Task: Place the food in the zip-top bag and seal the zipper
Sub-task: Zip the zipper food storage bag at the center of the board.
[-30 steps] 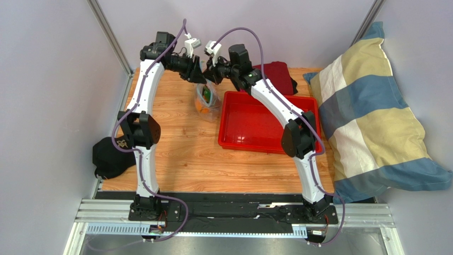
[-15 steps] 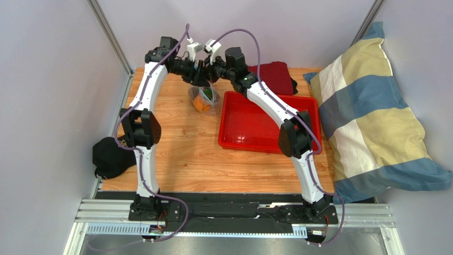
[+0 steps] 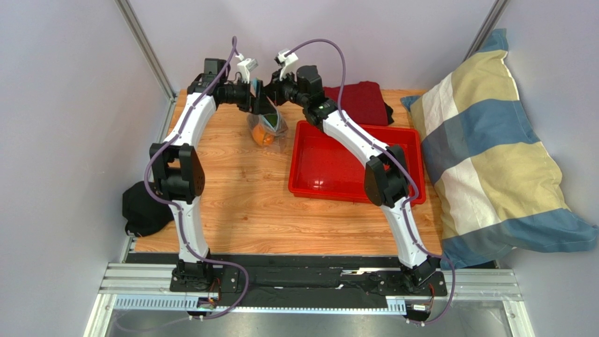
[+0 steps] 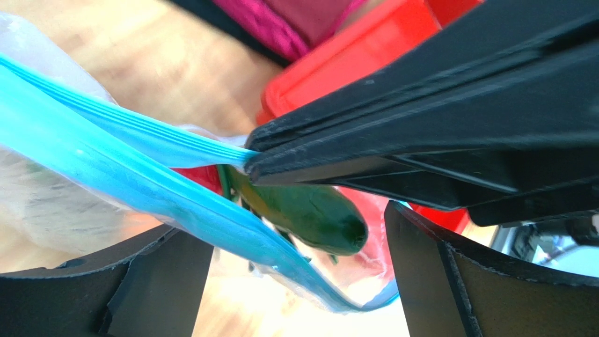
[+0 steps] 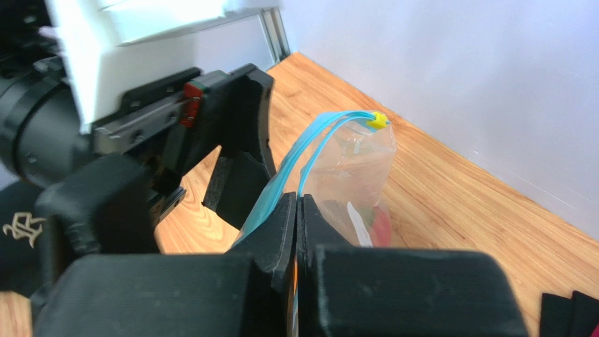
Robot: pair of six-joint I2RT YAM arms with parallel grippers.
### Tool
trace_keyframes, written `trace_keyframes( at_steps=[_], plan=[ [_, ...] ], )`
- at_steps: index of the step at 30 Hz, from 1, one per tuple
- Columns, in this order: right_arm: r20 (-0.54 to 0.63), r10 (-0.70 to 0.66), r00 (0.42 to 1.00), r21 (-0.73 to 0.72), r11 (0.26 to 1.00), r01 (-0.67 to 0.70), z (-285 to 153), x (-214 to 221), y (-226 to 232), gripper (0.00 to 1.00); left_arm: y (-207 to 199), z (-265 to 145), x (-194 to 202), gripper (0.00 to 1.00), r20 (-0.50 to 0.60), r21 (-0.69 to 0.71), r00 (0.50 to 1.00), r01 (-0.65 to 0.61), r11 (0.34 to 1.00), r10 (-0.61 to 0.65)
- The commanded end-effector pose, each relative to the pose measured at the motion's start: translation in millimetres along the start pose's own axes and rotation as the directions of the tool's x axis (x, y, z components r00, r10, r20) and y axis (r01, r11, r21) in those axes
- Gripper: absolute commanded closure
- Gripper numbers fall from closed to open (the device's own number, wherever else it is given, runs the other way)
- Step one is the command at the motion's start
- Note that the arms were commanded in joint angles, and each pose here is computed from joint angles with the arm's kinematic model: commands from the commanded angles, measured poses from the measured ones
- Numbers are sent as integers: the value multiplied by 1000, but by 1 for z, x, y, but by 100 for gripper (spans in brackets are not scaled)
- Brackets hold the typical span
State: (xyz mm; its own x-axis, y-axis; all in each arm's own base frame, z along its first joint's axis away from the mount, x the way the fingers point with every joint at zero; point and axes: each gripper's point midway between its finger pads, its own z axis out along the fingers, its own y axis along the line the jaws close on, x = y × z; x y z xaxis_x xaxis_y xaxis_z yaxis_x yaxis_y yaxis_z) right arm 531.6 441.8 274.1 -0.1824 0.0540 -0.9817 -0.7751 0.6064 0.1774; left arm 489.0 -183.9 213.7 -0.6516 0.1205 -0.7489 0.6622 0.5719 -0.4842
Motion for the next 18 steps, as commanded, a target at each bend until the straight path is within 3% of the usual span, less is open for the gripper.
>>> trace_keyframes(
  at_steps=[1, 6, 13, 18],
  plan=[
    [160, 45, 986, 8, 999, -47, -3, -52, 5, 100, -28, -27, -41, 3, 154, -5, 981, -119, 993, 118],
    [169, 95, 981, 40, 994, -103, -5, -51, -10, 100, -24, -40, -49, 1, 276, -36, 955, -104, 994, 110],
    [177, 101, 979, 8, 995, -104, -3, -53, -6, 100, -3, -34, -53, 1, 250, -113, 967, -15, 994, 43],
    [174, 93, 980, -17, 996, -92, -3, -53, -1, 100, 1, -20, -58, 1, 194, -153, 976, -70, 986, 99]
  ],
)
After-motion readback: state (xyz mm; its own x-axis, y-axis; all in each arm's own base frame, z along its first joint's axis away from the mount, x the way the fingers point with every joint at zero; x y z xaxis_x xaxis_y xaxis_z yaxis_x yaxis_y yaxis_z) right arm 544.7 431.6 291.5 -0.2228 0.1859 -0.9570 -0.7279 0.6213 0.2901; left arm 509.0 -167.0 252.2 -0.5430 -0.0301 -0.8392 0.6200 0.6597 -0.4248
